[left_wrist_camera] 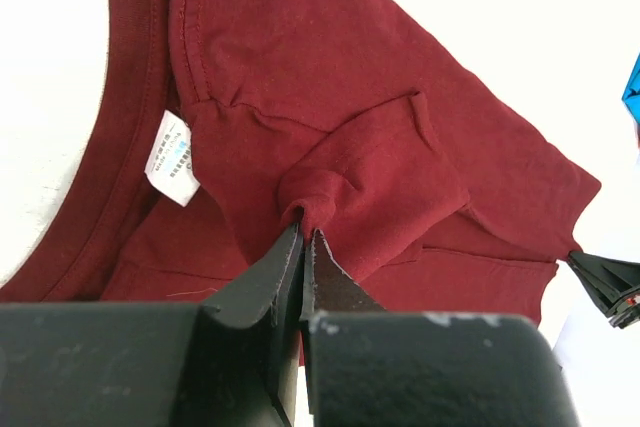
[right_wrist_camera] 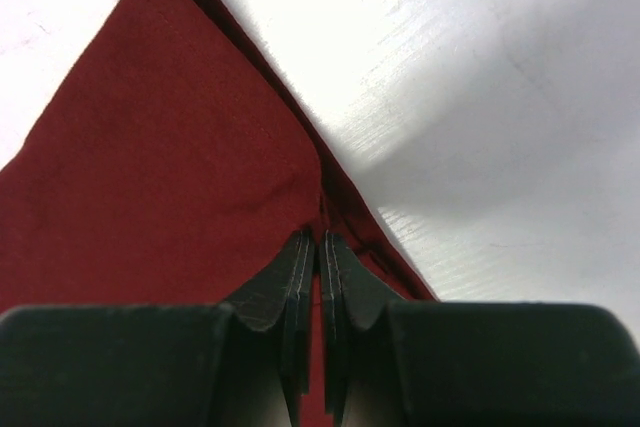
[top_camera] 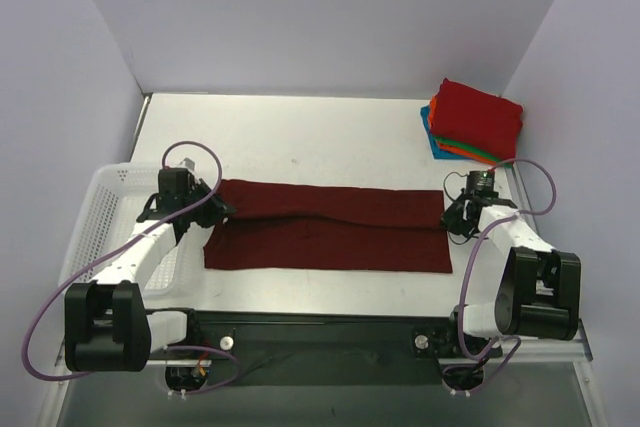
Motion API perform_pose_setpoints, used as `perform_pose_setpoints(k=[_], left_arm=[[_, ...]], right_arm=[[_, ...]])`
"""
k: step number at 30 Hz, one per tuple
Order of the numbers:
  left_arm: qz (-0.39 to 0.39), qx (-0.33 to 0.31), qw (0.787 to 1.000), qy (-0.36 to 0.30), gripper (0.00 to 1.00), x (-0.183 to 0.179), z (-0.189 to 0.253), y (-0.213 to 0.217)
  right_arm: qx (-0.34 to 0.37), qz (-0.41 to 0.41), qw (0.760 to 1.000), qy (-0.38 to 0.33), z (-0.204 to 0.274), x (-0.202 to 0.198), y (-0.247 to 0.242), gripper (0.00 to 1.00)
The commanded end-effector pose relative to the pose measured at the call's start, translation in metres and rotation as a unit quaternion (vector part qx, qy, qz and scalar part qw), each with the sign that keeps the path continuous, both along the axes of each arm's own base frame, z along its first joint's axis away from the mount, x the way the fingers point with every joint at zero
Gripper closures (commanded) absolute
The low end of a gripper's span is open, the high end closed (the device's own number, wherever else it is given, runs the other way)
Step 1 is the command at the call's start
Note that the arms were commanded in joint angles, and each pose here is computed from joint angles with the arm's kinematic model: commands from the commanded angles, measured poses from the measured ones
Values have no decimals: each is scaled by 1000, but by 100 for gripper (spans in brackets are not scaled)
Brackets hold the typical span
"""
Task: Fold and stack the t-shirts
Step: Fold the other side of the tshirt into a rectangle
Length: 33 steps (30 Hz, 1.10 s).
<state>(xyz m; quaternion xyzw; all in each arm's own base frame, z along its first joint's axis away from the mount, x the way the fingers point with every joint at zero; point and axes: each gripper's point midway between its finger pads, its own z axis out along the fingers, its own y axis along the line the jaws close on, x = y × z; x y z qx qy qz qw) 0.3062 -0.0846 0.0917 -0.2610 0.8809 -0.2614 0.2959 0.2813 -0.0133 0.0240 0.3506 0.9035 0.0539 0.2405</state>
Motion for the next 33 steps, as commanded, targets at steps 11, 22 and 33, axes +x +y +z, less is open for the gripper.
perform_pose_setpoints(k=[11, 22, 33], left_arm=[[-2, 8, 1000, -25, 100, 2, 4, 0], [-13, 10, 998, -53, 58, 0, 21, -2], [-21, 19, 998, -60, 53, 3, 31, -14]], right_arm=[[-3, -4, 1000, -4, 0, -5, -5, 96], [6, 22, 999, -31, 34, -2, 1, 52], [36, 80, 994, -61, 46, 29, 75, 52]])
